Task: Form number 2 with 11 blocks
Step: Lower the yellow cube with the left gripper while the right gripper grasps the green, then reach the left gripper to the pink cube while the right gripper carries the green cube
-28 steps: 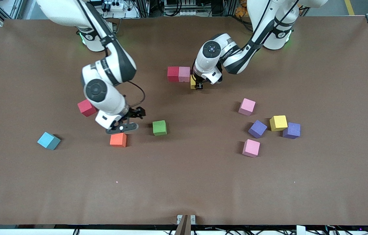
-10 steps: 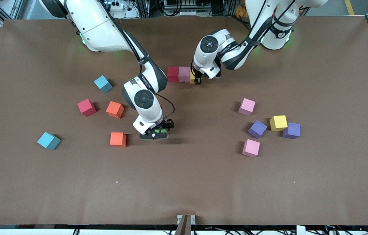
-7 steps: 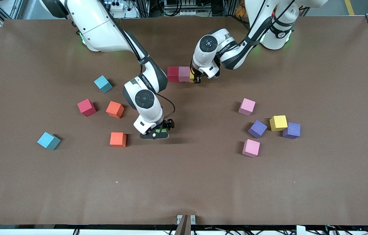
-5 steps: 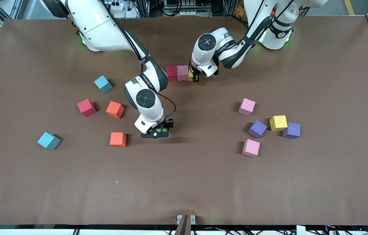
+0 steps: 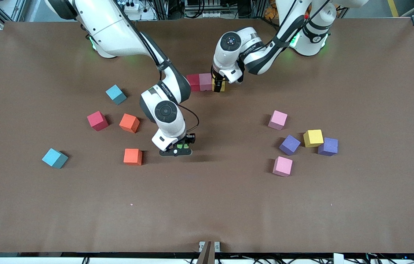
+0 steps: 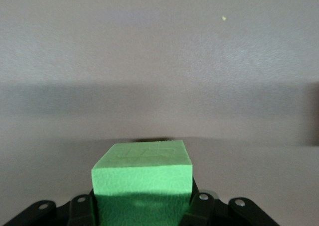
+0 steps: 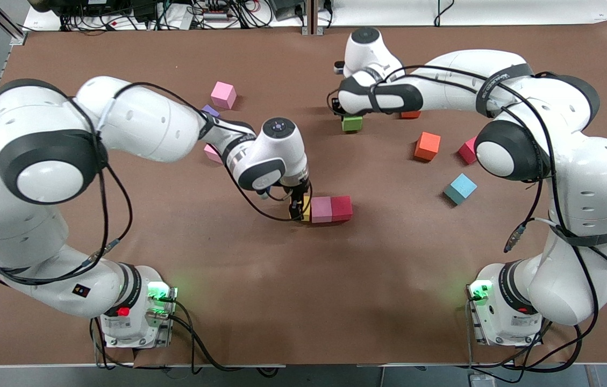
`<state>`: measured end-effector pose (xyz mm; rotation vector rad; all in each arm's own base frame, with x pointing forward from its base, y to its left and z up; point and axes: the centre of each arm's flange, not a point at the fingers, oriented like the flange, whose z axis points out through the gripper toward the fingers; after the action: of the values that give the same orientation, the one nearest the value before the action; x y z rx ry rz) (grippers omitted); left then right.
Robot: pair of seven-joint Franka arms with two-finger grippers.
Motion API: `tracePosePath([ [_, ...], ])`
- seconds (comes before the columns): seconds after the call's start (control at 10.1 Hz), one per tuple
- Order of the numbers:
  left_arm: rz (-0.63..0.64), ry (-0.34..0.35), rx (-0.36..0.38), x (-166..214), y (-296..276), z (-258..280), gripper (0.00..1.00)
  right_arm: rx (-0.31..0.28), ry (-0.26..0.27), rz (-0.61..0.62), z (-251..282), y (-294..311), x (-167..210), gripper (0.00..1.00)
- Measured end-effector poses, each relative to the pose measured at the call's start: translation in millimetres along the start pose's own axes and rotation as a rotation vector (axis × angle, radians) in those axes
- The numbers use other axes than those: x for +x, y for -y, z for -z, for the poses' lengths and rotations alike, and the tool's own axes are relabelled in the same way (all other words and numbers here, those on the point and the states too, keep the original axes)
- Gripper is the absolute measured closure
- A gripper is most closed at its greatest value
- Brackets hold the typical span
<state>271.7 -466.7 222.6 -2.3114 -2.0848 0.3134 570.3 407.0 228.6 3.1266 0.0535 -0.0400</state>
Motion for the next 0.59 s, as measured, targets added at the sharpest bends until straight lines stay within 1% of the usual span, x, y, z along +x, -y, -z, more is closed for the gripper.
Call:
tracePosePath([
  [0.1,0.002,-0.014,-0.016,3.4,-6.1,19.2,0.0,-0.005,0.009,0.001,18.6,4.1,5.0,0.4],
  [0.2,-0.003,-0.034,-0.038,11.1,-15.2,40.6,0.0,0.0,0.006,-0.002,31.5,7.3,7.6,0.4],
  [0.4,-0.024,-0.048,-0.101,35.1,-43.5,80.8,0.0,0.013,0.001,-0.032,40.0,17.3,3.8,0.4],
  [0.49,-0.059,-0.055,-0.122,53.9,-62.4,96.8,0.0,0.016,0.002,-0.042,40.9,30.3,-5.1,0.4],
  [0.59,-0.116,-0.068,-0.133,81.9,-86.4,111.3,0.0,0.017,0.001,-0.048,41.8,48.1,-18.2,0.4],
])
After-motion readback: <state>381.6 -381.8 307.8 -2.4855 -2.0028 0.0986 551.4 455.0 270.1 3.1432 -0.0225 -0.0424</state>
